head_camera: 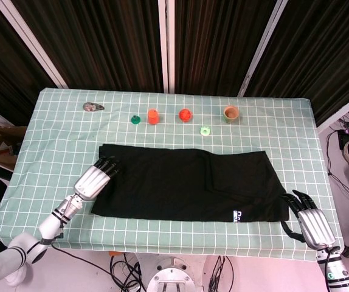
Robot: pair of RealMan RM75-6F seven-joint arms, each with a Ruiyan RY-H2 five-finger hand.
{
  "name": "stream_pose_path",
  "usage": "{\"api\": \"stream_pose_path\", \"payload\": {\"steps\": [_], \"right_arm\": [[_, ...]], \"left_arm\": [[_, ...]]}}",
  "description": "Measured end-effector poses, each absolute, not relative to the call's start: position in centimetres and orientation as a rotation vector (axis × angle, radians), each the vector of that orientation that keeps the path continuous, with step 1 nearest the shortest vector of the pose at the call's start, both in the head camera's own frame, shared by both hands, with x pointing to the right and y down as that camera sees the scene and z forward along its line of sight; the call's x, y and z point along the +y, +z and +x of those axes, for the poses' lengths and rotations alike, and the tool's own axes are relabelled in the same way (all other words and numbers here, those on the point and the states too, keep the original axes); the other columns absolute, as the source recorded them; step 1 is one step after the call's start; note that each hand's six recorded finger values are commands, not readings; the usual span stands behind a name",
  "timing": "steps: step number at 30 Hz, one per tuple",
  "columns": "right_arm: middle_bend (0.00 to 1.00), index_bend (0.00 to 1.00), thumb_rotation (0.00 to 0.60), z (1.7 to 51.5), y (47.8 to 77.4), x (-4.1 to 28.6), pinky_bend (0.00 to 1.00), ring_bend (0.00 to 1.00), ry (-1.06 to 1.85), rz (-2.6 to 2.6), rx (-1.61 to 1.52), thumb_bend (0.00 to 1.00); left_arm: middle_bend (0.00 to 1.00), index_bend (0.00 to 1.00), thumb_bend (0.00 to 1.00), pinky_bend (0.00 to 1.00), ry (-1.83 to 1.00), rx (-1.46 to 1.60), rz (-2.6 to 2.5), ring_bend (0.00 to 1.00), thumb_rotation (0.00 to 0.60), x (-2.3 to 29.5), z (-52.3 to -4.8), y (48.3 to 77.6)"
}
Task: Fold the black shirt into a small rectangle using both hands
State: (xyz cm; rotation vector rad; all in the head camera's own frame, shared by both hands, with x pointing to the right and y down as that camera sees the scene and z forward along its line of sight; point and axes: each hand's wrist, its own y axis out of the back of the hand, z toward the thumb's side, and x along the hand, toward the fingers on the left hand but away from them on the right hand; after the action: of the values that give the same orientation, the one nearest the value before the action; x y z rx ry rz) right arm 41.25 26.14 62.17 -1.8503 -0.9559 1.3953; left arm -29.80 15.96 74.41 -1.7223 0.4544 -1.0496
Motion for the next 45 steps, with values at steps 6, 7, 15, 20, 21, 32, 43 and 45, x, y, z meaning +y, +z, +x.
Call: {"api": "stream_pose_path", "payload": {"steps": [6,7,15,20,21,32,43,45], "right_arm": [[0.21,0.24,0.6,41.2,62.4,26.3,0.15,0.06,1.401,-1.853,-0.953,0.33],[0.21,0.24,0.6,41.2,62.3,26.3,0.15,0.06,1.403,-1.85,-0.956,0.33],[0.21,0.24,0.6,41.5,62.3,26.4,0.15,0.06,1.417,-1.843,-0.968,0.33],[0.21,0.24,0.6,41.4,62.4,26.4,0.15,0.06,1.417,-1.847,-0.967,0.33],[0.21,0.24,0.6,41.4,62.5,26.4,0.14,0.06,1.416,-1.847,-0.967,0.33],[0.21,0.24,0.6,41.4,62.7,26.3,0.14,0.06,1.412,-1.854,-0.968,0.33],[0.21,0.24,0.6,41.4,62.6,26.1,0.14,0.06,1.389,-1.856,-0.98,0.33],[0.21,0.24,0.6,41.4,62.6,26.2,0.14,0.06,1.384,-1.859,-0.981,0.33]], "left_arm": [[0.14,0.31,0.09,0.18,-0.991,0.474,-1.743,0.08,0.6,15.8,-28.5,74.8],[0.14,0.31,0.09,0.18,-0.982,0.47,-1.742,0.08,0.6,15.7,-28.3,74.9],[0.16,0.39,0.22,0.18,-0.959,0.465,-1.757,0.09,0.6,15.1,-27.3,75.8],[0.18,0.47,0.44,0.18,-0.957,0.486,-1.769,0.09,0.6,15.2,-27.6,75.7],[0.18,0.48,0.46,0.18,-0.957,0.488,-1.77,0.09,0.6,15.2,-27.7,75.7],[0.21,0.6,0.6,0.18,-0.969,0.497,-1.751,0.09,0.6,16.2,-27.8,75.5],[0.23,0.59,0.64,0.21,-1.015,0.577,-1.679,0.1,0.6,16.4,-30.4,73.4],[0.23,0.58,0.64,0.21,-1.032,0.595,-1.659,0.1,0.6,16.5,-31.5,72.7]]}}
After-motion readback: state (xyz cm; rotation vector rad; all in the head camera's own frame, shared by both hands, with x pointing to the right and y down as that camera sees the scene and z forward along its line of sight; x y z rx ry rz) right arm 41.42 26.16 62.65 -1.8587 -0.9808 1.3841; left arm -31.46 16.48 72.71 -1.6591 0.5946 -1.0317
